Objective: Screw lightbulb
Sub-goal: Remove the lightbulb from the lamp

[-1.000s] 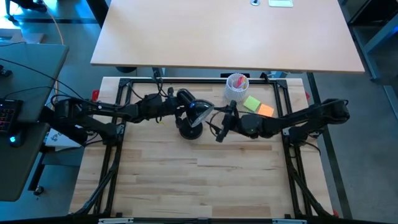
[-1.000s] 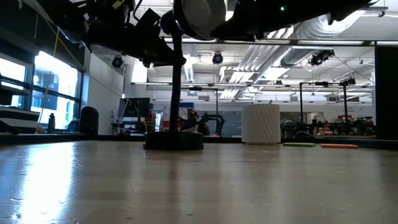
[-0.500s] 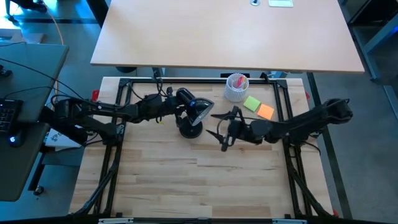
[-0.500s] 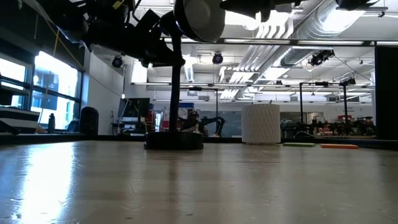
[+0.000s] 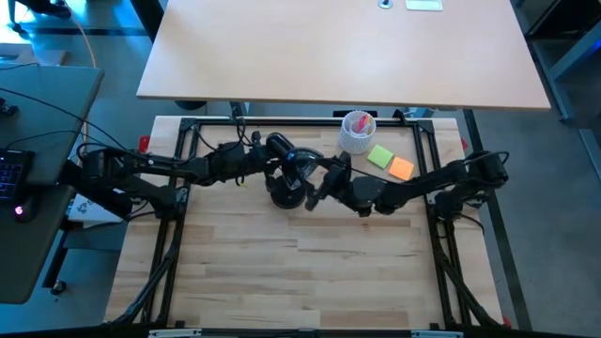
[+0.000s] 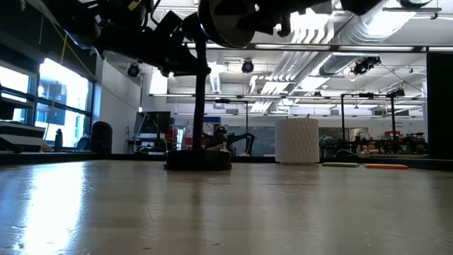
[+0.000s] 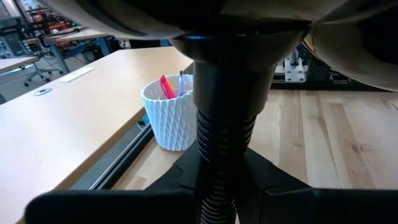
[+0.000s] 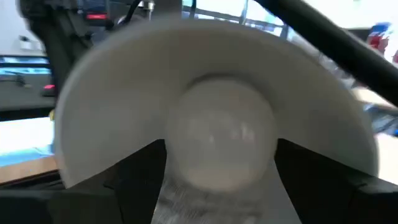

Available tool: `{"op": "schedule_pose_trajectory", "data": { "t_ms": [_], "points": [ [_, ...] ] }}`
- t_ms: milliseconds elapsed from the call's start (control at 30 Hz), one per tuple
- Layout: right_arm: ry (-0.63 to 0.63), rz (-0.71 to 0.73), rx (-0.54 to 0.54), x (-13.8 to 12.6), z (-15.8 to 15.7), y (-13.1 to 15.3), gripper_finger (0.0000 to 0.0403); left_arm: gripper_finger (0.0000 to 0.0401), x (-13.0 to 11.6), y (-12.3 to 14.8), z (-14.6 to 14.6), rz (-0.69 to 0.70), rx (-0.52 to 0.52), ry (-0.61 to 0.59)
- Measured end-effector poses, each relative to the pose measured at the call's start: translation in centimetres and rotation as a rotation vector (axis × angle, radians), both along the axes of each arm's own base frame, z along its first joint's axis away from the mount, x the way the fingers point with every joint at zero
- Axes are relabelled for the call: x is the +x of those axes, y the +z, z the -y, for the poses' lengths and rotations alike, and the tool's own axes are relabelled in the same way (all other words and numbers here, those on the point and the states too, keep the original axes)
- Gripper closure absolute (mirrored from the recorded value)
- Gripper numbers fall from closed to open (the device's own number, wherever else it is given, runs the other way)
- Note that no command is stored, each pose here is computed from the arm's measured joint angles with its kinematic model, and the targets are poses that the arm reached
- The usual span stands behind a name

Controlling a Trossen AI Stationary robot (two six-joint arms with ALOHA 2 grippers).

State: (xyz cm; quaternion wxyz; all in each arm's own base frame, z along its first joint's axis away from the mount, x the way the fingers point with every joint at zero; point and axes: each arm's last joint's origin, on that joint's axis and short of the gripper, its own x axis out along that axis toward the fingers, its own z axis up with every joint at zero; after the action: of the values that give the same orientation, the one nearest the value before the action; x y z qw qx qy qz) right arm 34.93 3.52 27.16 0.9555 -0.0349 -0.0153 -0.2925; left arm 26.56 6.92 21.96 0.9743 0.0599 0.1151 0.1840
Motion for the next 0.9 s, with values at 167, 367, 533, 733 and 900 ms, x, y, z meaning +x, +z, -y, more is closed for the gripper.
{"op": "schedule_pose_trajectory", "data": {
  "t_ms": [167, 367, 533, 733, 900],
  "points": [
    [-0.032, -0.031, -0.048, 0.5, 0.0, 1.4, 0.0107, 0.0354, 0.0, 0.0, 0.0, 0.004, 0.001, 0.002],
    [-0.042, -0.178, -0.168, 0.8, 0.1, 1.7, 0.0119, 0.0354, 0.0, 0.0, 0.0, 0.007, 0.001, 0.0],
    [-0.06, -0.427, -0.514, 0.8, 0.4, 1.7, 0.0139, 0.0351, 0.0, 0.0, 0.0, 0.005, 0.006, 0.006],
    [-0.067, -0.832, -1.088, 0.9, 0.6, 1.6, 0.0142, 0.0349, 0.0, 0.0, 0.0, 0.012, -0.012, 0.011],
    [-0.066, -0.946, -1.251, 0.8, 0.6, 1.6, 0.0143, 0.0349, 0.0, 0.0, 0.0, 0.014, -0.015, 0.023]
  ]
}}
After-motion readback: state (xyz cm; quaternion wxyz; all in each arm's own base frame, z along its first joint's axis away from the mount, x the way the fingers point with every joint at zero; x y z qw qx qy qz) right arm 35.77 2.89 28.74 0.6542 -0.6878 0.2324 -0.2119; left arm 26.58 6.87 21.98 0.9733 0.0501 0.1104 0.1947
